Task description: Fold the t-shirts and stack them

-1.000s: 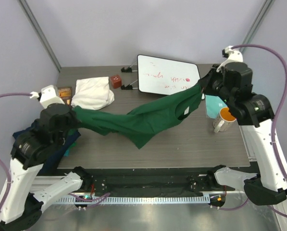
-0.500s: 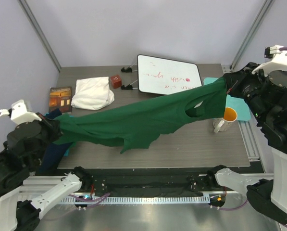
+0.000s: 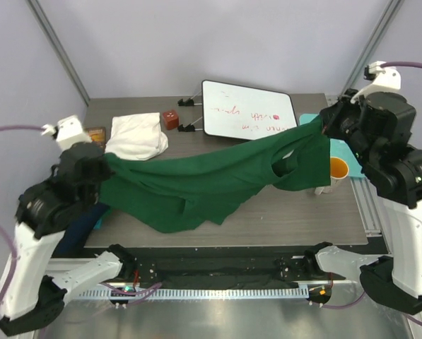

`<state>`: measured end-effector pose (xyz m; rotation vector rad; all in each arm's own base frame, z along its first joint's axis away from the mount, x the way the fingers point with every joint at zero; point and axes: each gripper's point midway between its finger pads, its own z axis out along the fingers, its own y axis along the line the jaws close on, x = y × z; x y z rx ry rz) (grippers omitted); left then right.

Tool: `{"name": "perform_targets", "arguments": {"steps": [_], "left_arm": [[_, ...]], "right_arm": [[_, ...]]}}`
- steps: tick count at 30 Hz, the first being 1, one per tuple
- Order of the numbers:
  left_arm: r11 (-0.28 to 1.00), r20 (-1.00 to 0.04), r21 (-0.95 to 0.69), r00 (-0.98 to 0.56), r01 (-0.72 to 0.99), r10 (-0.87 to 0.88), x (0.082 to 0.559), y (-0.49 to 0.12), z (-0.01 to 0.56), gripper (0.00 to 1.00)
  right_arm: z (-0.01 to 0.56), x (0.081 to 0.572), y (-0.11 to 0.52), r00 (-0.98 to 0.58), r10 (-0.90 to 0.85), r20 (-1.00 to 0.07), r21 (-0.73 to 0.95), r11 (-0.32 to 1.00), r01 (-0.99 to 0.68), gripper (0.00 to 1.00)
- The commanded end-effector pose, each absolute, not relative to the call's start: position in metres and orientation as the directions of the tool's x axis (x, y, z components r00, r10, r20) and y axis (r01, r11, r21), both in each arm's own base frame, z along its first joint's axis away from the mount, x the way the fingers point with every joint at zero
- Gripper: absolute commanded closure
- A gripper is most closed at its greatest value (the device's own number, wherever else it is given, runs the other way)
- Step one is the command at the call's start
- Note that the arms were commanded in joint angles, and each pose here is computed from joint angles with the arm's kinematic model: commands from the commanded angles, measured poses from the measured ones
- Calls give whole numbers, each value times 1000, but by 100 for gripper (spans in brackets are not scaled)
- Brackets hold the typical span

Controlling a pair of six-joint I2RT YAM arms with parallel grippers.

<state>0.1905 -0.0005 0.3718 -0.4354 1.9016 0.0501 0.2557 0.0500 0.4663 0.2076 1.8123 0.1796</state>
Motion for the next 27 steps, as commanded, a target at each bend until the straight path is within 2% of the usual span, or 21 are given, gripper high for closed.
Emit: {"name": "perform_targets", "arguments": {"steps": [1,2,3,5,7,9,12,14,15,17,18,20,21,22,23,26,27], "left_arm": [[932,-956,-95,-230,-351,-184,253,-21,409,100],[928,-962,-138,-176,-347,-209,262,-23,433,100],[930,-959,-105,-212,-353,-188,286,-34,428,100],[921,-952,-167,-186,-352,-243,307,-30,451,100],[912,-946,-151,-213,-382,-246,335,-29,448,100],[912,-949,-180,-179,-370,-260,339,-29,468,100],[923,-934,-200,-220,-330,-281,344,-37,462,100],[930,-913,-174,-302,-324,-276,339,-42,432,100],[934,-893,-192,-340,-303,-294,336,-49,417,100],[936,-853,-192,-422,-295,-308,321,-54,371,100],[935,-817,-234,-467,-268,-338,315,-65,353,100],[932,-752,-247,-554,-265,-357,293,-70,305,100],[930,-725,-255,-584,-266,-366,283,-73,289,100],[915,-681,-298,-611,-272,-404,275,-81,274,100],[916,-632,-274,-663,-294,-402,262,-80,242,100],[891,-561,-293,-692,-347,-454,234,-79,204,100],[881,-567,-295,-674,-370,-473,227,-74,201,100]], "right_arm": [[490,293,49,-153,226,-962,215,973,84,99],[495,300,49,-146,224,-964,212,973,88,99],[504,315,54,-139,224,-965,215,973,80,99],[513,327,54,-123,236,-964,227,970,83,99],[518,346,59,-128,266,-955,262,964,53,99],[517,358,60,-140,312,-940,309,950,41,99],[495,364,64,-205,328,-922,330,944,25,99],[494,352,62,-178,338,-924,341,940,14,99],[465,354,62,-232,327,-916,328,944,36,99],[455,338,61,-235,332,-914,336,942,24,99],[422,337,63,-305,329,-894,333,942,40,99],[405,316,72,-349,331,-877,356,934,-9,99],[368,312,76,-428,347,-835,376,926,18,99],[355,306,80,-453,349,-821,389,921,5,99],[342,298,87,-491,345,-800,407,913,-22,99],[278,275,89,-600,351,-719,421,907,25,99],[269,269,90,-614,354,-705,428,903,30,99]]}}
